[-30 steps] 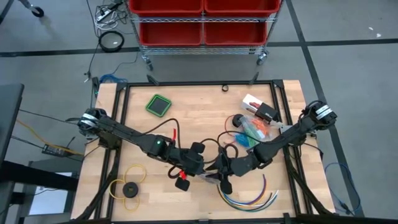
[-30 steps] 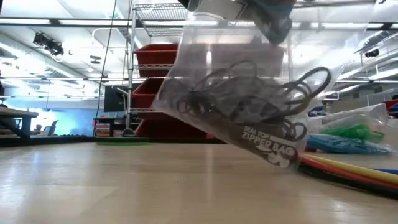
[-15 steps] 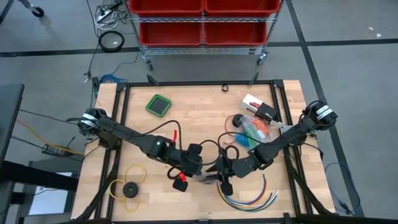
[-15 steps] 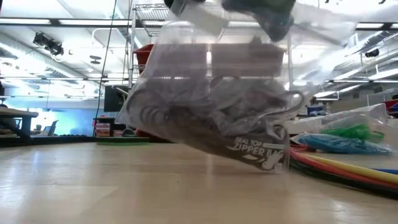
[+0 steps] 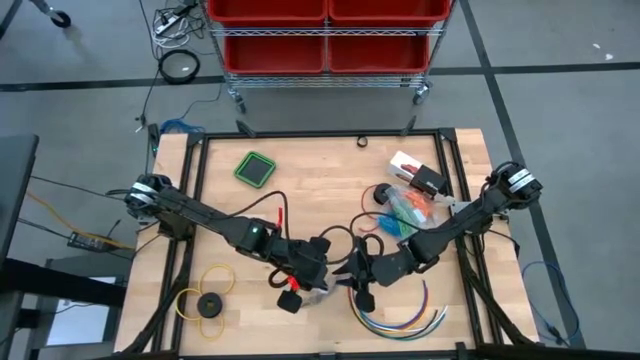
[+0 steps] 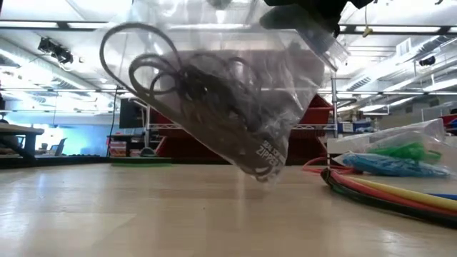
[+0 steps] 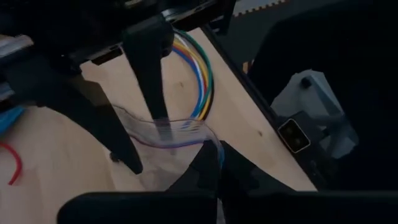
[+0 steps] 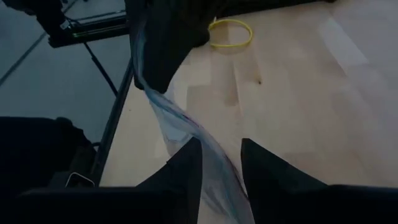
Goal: Sort rubber bands
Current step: Close the transparent zip bag
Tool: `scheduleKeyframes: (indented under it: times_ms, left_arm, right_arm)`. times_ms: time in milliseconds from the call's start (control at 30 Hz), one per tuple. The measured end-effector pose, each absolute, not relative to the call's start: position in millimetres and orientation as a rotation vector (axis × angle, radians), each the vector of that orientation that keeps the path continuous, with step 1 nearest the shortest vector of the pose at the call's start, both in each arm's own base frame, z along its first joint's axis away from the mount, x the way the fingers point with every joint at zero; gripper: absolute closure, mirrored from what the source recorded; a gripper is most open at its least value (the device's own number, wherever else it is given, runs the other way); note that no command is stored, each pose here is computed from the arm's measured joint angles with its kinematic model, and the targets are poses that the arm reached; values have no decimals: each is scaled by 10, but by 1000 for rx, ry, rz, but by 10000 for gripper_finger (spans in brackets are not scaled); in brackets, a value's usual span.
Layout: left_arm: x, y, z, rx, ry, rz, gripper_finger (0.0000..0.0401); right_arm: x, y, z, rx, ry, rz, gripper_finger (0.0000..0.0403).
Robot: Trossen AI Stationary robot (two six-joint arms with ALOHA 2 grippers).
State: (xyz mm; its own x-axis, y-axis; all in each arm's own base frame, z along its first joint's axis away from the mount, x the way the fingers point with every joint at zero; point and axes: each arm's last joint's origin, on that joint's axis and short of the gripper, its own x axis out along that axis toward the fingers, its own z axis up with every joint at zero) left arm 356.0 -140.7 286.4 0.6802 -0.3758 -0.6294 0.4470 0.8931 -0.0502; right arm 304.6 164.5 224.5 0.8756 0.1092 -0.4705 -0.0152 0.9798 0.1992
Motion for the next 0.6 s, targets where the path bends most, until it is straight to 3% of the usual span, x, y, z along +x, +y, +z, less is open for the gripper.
scheduleKeyframes:
  times_ms: [433,600]
  left_arm:
    - [3560,-1375,2849,77,708,-448,396]
    - [3580,-1383,2875,71,672,-455,396]
  right_arm:
    - [3117,1757,2677,83,555,49,316]
    - [3130,1775,2672,86,600,80,318]
